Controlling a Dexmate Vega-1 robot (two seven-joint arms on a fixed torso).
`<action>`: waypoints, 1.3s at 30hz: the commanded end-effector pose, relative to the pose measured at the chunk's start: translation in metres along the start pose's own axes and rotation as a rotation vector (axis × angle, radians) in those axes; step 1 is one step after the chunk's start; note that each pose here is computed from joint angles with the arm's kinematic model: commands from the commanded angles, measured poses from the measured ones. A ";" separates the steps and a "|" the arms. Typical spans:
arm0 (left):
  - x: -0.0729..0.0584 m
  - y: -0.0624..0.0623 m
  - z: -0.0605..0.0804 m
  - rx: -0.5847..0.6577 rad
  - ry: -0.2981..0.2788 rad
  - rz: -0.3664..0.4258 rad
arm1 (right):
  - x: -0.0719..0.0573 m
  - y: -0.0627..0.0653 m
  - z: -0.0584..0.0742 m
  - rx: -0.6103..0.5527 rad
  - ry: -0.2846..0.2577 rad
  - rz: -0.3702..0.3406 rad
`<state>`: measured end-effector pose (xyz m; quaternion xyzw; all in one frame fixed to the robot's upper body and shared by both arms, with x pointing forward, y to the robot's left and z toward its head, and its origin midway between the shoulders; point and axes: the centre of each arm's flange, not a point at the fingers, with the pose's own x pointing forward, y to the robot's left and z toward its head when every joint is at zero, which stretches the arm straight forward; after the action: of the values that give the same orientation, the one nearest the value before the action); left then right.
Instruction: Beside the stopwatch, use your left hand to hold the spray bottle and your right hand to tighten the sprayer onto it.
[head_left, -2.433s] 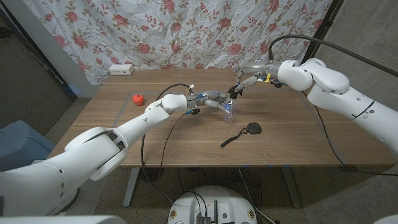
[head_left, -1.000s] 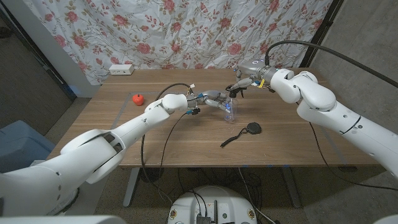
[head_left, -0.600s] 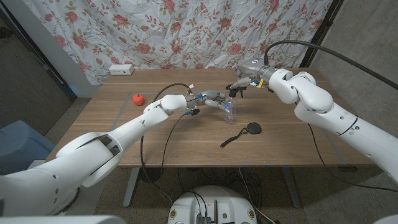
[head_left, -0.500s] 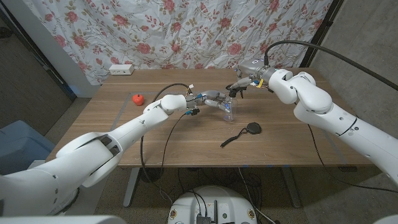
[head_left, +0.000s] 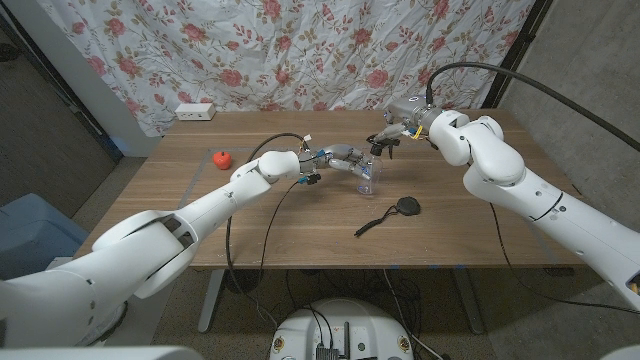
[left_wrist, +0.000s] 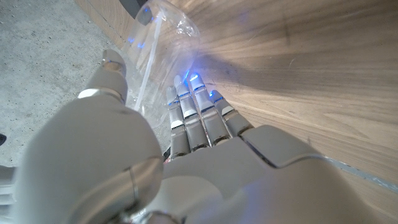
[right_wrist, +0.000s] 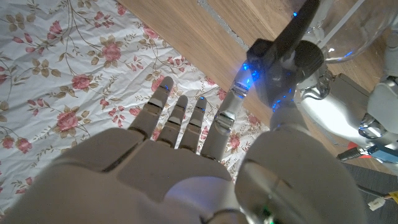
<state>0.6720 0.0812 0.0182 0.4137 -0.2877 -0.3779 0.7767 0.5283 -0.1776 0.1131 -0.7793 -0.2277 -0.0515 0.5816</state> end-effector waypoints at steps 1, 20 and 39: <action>-0.001 -0.002 0.003 0.001 -0.003 -0.005 | 0.005 -0.002 0.000 0.061 0.019 0.005; 0.002 0.003 0.003 0.021 -0.004 -0.004 | 0.003 -0.002 0.004 0.063 0.040 -0.015; 0.002 0.006 0.002 0.040 0.005 0.022 | 0.000 -0.001 0.007 0.065 0.071 -0.020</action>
<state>0.6725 0.0797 0.0237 0.4238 -0.2946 -0.3719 0.7716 0.5277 -0.1718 0.1140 -0.7568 -0.2208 -0.0722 0.6110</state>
